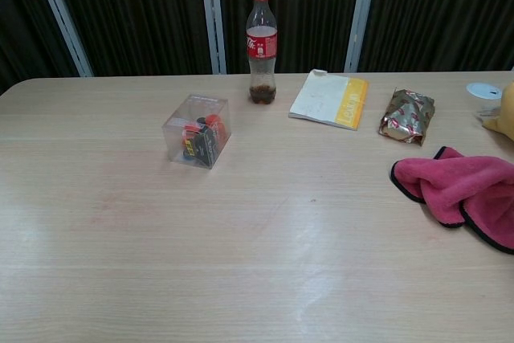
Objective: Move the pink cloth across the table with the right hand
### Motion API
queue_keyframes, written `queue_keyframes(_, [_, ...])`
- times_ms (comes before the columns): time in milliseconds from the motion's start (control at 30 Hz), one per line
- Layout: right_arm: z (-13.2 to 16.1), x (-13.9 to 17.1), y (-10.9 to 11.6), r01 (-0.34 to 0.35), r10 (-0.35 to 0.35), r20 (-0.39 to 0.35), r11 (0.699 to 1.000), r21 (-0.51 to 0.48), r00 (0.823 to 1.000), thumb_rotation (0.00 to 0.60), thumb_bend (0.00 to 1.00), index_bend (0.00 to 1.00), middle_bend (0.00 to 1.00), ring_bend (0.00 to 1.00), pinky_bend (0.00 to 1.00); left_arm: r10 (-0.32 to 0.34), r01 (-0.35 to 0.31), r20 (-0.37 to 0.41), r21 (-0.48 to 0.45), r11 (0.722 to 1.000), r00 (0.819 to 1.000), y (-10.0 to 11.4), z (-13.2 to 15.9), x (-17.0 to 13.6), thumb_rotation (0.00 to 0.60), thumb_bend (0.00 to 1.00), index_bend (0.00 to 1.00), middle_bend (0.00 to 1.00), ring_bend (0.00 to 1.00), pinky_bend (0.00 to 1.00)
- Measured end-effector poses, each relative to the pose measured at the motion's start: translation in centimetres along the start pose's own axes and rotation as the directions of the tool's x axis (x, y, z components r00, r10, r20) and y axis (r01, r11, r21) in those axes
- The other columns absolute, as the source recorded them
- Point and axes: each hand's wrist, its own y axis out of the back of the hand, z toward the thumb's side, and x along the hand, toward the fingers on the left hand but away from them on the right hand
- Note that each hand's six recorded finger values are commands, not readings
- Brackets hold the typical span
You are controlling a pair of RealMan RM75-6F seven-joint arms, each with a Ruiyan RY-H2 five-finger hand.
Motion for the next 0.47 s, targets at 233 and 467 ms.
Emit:
queue_keyframes(233, [-1.0, 4.6, 1.0, 0.02, -0.021, -0.045, 1.0, -0.01, 0.999, 0.6, 0.0, 0.0, 0.0, 0.0, 0.0, -0.001, 0.0, 0.008, 0.066, 0.998, 1.0, 0.0, -0.2, 0.0, 0.6, 0.0, 0.0, 0.0, 0.0, 0.0])
queue_keyframes(467, [-1.8, 5.8, 0.8, 0.008, -0.009, -0.029, 0.999, -0.052, 1.0, 0.6, 0.0, 0.0, 0.0, 0.0, 0.0, 0.008, -0.01, 0.03, 0.091, 0.996, 1.0, 0.0, 0.0, 0.1, 0.6, 0.0, 0.0, 0.0, 0.0, 0.0])
